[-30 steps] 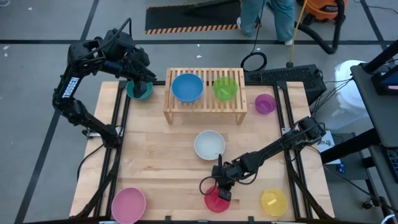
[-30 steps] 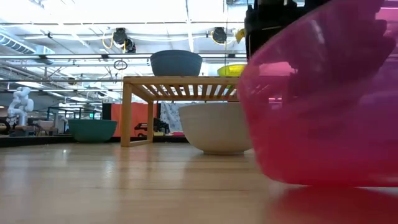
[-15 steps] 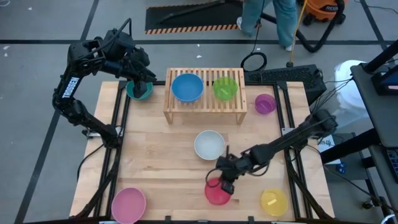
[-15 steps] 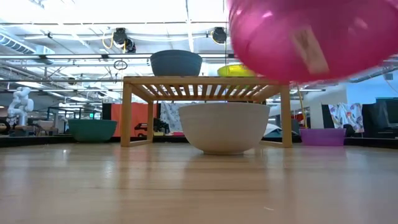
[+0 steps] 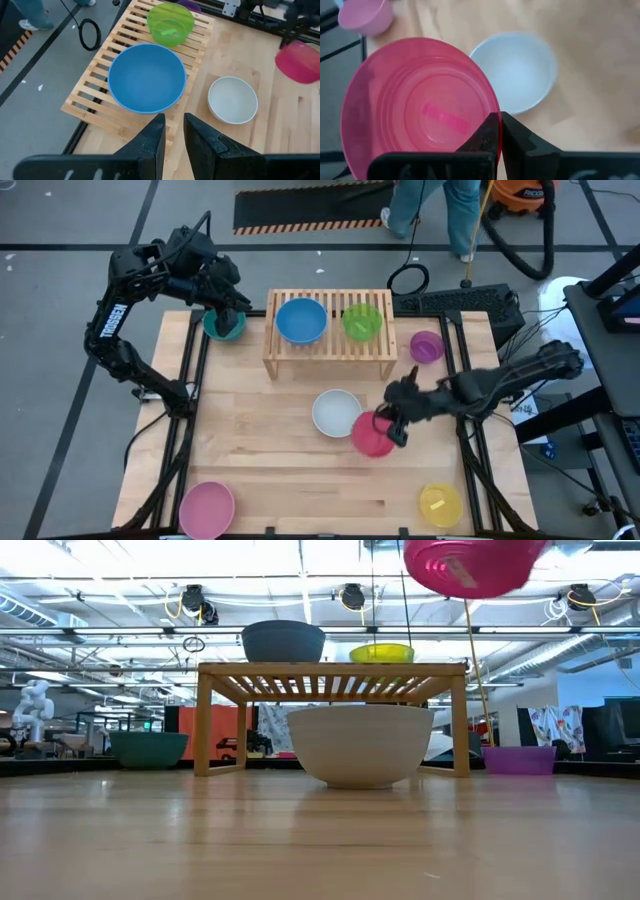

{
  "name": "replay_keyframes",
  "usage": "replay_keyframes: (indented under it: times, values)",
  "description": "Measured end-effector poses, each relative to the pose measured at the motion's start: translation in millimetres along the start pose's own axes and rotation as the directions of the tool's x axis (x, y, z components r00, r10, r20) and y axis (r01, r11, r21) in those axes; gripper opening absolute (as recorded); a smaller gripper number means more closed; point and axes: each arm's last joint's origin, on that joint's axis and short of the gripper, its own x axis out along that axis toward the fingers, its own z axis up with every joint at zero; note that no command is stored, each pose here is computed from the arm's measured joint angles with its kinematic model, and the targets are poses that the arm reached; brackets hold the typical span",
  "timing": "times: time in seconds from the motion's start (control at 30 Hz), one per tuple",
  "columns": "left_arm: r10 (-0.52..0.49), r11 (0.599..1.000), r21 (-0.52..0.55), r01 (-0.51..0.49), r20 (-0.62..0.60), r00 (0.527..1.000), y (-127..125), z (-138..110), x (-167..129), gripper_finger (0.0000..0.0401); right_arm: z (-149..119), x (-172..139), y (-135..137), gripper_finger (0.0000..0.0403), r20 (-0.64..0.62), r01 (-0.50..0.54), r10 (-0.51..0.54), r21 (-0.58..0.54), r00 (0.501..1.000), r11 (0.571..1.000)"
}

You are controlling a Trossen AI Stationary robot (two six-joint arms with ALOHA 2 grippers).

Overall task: Place and stack bowls onto a shelf
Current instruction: Stack the red bowl on top of the green bowl on the shelf

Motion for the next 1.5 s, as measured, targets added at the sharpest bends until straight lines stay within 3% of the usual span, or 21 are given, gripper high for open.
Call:
replay_keyframes:
  times: [0.27, 0.5, 0.73, 1.07, 1.5]
  values:
    - [0.000, 1.000, -0.021, 0.000, 0.000, 1.000, 0, 0, 0, 0.0074, 32, -40, -31, 0.0000, 0.160, 0.061, -0.055, -0.030, 0.986, 0.998]
    - [0.003, 1.000, -0.010, -0.003, 0.000, 1.000, 0, 0, 0, 0.0074, 80, -83, -49, 0.0000, 0.292, 0.173, -0.145, -0.071, 0.945, 0.982]
    - [0.003, 1.000, 0.011, -0.003, 0.000, 1.000, 0, 0, 0, 0.0074, 115, -104, -75, 0.0000, 0.265, 0.330, -0.306, -0.050, 0.914, 0.943]
    - [0.003, 0.999, -0.042, -0.003, 0.000, 1.000, 0, 0, 0, 0.0074, 151, -96, -134, 0.0000, 0.179, 0.353, -0.337, -0.066, 0.924, 0.933]
    - [0.004, 0.993, -0.118, -0.004, 0.000, 1.000, 0, 0, 0, 0.0074, 179, -59, -204, 0.0000, 0.053, 0.308, -0.304, -0.108, 0.951, 0.945]
